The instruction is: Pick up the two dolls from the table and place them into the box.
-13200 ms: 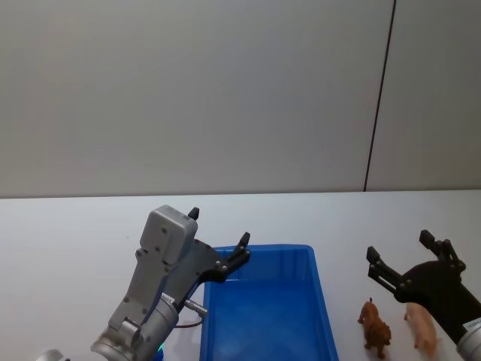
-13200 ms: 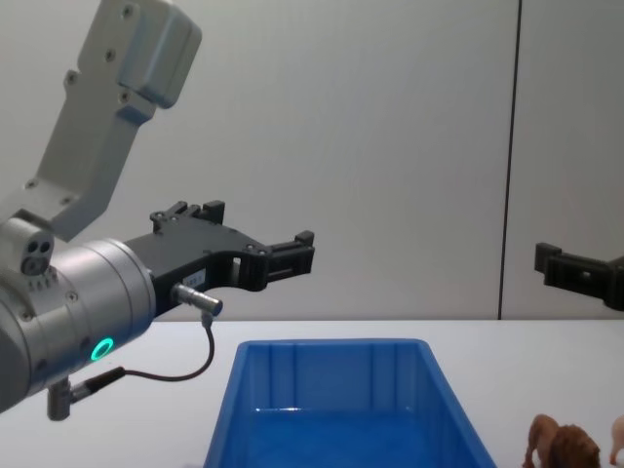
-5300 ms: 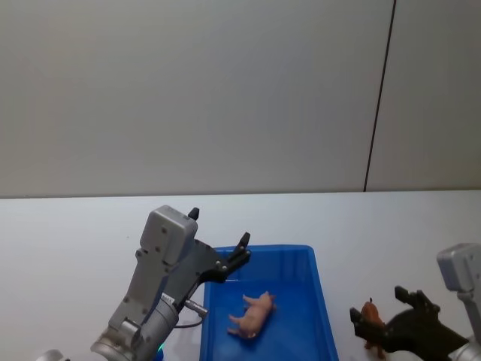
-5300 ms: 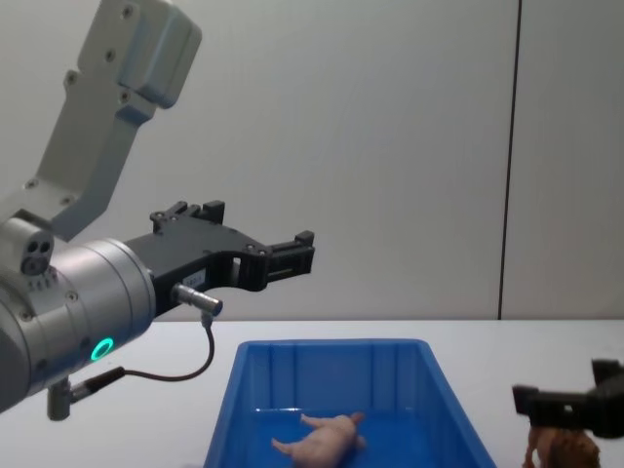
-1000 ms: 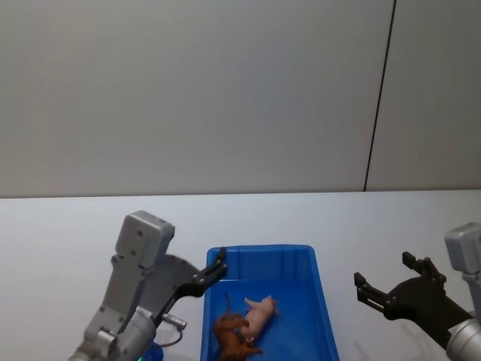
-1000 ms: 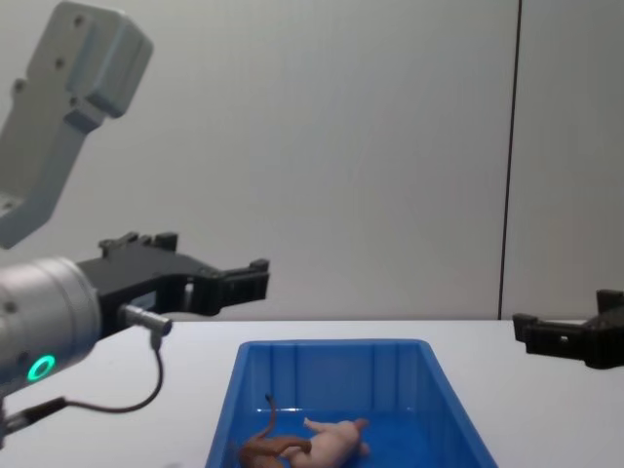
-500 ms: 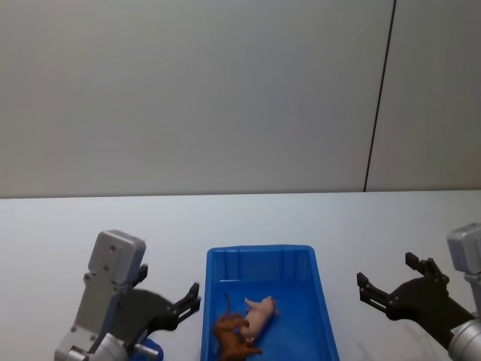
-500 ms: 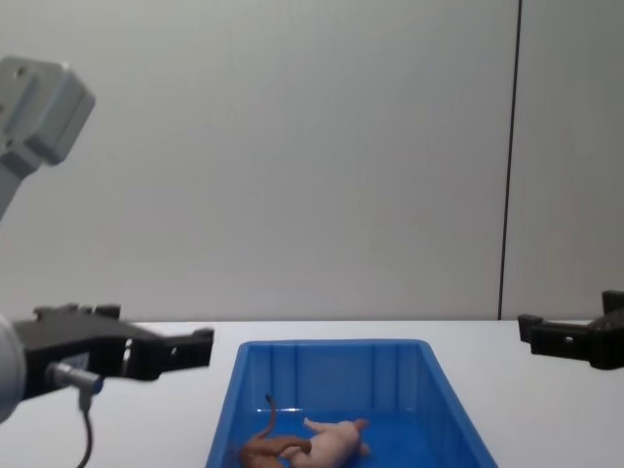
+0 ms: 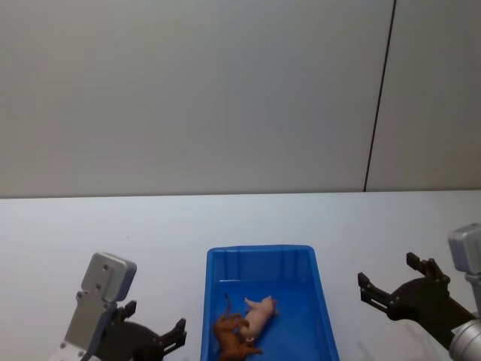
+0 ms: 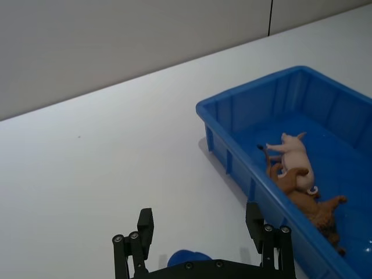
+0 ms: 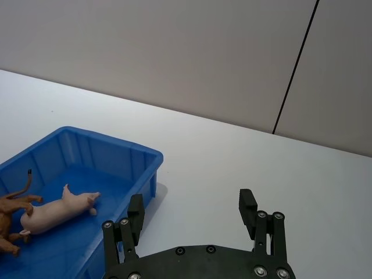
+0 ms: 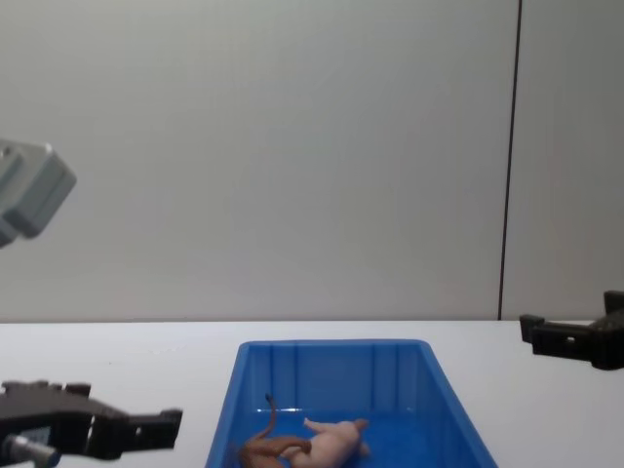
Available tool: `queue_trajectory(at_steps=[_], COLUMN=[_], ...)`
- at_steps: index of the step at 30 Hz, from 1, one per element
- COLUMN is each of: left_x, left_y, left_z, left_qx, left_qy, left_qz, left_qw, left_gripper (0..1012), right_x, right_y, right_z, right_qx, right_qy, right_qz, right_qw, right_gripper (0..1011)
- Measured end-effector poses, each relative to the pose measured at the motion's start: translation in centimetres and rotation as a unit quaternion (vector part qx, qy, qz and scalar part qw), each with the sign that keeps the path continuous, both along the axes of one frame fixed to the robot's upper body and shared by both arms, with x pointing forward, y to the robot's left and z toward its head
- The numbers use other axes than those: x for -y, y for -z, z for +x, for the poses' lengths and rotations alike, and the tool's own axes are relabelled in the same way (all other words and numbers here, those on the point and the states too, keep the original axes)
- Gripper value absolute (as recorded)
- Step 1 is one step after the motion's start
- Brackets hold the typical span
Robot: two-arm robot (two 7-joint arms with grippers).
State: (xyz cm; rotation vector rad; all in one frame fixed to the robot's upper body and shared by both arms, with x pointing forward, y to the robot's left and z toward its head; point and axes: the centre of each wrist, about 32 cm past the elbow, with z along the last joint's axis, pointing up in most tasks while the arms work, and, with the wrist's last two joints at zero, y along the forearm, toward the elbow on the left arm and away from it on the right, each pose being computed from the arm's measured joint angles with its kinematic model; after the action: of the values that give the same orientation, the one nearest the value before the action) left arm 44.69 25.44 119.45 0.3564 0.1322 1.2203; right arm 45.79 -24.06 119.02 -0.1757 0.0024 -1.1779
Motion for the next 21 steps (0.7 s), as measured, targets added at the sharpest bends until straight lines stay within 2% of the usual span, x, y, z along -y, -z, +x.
queue_trajectory(at_steps=[9,15,16,21], left_x=[-0.81,-1.24,-1.35,-1.62], left_y=[0.84,1.37,1.52,1.88], left_z=[-0.05,-0.12,-0.15,-0.25], left_qx=[-0.030,-0.044,-0.047,-0.053], left_qy=[-0.001,-0.003,-0.003,-0.005], left_qz=[0.006,0.009,0.010,0.012], left_qw=[0.9995,0.9990,0.9988,0.9985], left_gripper=[996,882,826,673], right_x=[0.0,0.0,0.0,0.0], right_y=[0.0,0.0,0.0,0.0], right_z=[0.0,0.0,0.0,0.0], right_qx=[0.000,0.000,0.000,0.000], right_qy=[0.000,0.000,0.000,0.000], right_qz=[0.000,0.000,0.000,0.000], right_qw=[1.0000,1.0000,1.0000,1.0000], right_gripper=[1001,1001,1001,1001])
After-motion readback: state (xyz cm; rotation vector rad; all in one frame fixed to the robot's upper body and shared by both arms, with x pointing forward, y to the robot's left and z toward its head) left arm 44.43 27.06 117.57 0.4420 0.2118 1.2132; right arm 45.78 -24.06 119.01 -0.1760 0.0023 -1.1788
